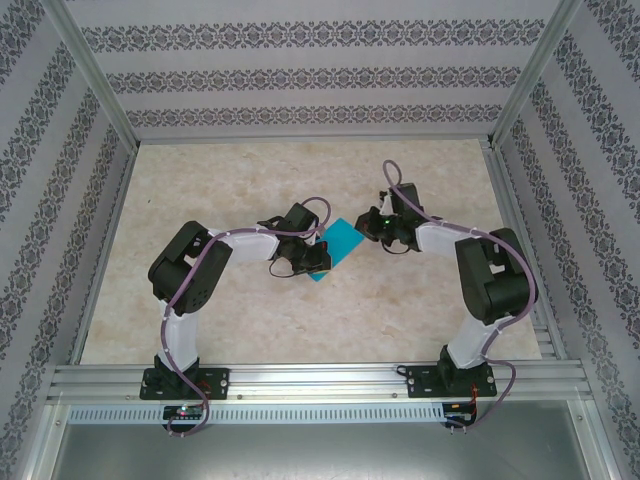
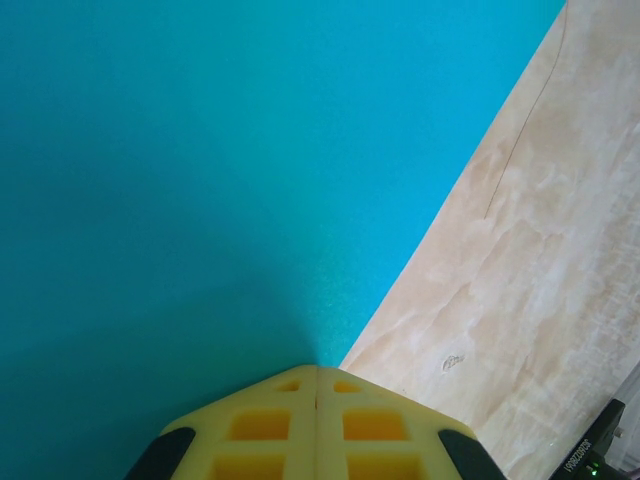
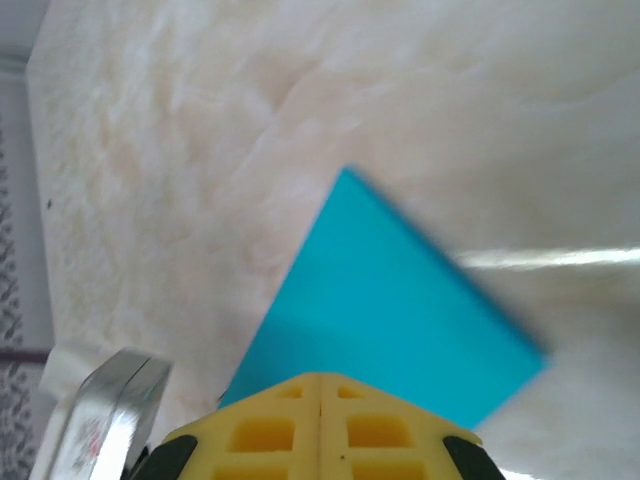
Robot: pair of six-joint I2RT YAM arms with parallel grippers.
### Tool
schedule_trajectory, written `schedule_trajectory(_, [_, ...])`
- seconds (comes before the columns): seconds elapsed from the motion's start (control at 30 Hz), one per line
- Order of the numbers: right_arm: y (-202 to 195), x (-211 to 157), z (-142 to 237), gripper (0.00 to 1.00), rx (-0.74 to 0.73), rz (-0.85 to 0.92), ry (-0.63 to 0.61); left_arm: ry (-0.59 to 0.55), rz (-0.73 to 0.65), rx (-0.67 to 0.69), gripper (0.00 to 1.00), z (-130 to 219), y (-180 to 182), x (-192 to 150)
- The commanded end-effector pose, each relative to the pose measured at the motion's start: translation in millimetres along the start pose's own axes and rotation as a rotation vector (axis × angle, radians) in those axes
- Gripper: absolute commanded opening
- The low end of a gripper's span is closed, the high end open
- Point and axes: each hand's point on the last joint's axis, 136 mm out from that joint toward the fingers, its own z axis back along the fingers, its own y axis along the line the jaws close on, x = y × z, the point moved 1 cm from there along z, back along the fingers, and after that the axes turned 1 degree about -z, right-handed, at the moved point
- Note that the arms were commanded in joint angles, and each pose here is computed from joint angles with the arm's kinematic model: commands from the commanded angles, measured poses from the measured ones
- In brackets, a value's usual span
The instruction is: Fold a paper plane with a square sheet of paper (pick it up from the middle)
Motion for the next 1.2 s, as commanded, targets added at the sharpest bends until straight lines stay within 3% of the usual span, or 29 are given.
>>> schedule_trajectory(0.0, [1.2,-31.3,-12.4,0.00,0.004,0.015,0.071,0.087,0.040,0.146,0.00,-9.1,37.0,-28.3])
schedule_trajectory(0.33, [-24.3,-61.8,-41.3,0.00,-0.050,-0.030,0.176,0.074,-0.016,0.088,0.00,-5.7,19.2,-20.1])
schedule_trajectory(0.57, [-42.2,-72.5,-43.2,0.00,-0.124,-0.022,0.235,0.009,-0.265,-0.106,0.00,14.6,-31.6,1.2])
schedule_trajectory(0.7, [-46.0,-74.7,-43.6,0.00,-0.129,-0.032,0.247,-0.016,-0.320,-0.161,0.01,12.7,-43.1,11.3])
schedule_trajectory(1.17, [-50.3,-79.0,-44.7,0.00,-0.131,-0.048,0.266,-0.055,-0.335,-0.095,0.00,-9.1,-18.2,24.0])
